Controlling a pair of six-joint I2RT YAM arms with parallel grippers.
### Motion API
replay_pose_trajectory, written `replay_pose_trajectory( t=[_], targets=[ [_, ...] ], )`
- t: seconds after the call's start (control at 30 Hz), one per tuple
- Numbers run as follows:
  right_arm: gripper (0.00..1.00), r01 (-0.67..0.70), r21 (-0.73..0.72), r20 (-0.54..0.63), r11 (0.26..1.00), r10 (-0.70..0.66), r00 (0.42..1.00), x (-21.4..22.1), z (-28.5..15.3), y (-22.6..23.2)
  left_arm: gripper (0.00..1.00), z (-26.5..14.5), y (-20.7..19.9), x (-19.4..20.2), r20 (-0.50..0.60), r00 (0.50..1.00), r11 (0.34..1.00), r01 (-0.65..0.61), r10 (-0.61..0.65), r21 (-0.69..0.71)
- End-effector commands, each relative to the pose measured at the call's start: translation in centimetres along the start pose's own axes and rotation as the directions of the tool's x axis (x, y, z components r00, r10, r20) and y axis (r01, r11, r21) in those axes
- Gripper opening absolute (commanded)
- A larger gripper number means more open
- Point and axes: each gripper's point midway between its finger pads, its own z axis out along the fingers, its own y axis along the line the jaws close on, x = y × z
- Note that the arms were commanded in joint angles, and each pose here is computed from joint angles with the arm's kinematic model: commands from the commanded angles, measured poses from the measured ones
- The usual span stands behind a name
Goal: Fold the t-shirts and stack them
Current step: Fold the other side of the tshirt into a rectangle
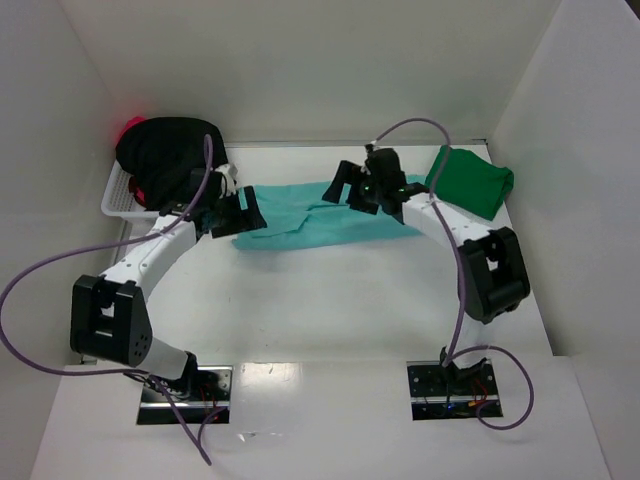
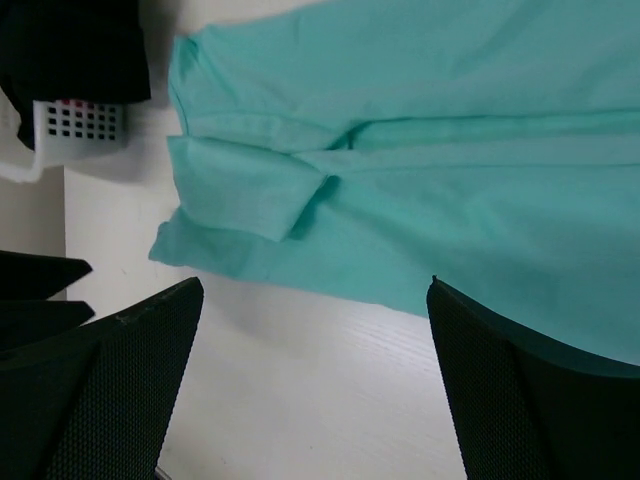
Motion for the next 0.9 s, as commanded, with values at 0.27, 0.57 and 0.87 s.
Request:
replay_pose_trajectory(
  t=[0.27, 0.57, 0.87],
  targets=[
    [0.76, -0.001, -0.070, -0.128, 0.998, -0.008, 0.992, 5.9, 8.5, 4.3, 0.67, 4.6, 0.9, 1.0, -0.030, 0.991, 0.992, 0.127, -0.128, -0.018],
    [0.64, -0.019, -0.104, -0.134, 0.994, 0.005, 0.991, 5.4, 11.2, 5.2, 0.57, 7.0, 2.1, 0.4, -0.046, 0.987, 0.988, 0.150, -0.152, -0.042],
    [0.51, -0.045, -0.070, -0.169, 0.997, 0.032, 0.985, 6.3, 12.9, 4.3, 0.58, 8.5, 2.6, 0.3, -0.062, 0.986, 0.988, 0.153, -0.155, -0.039]
  ],
)
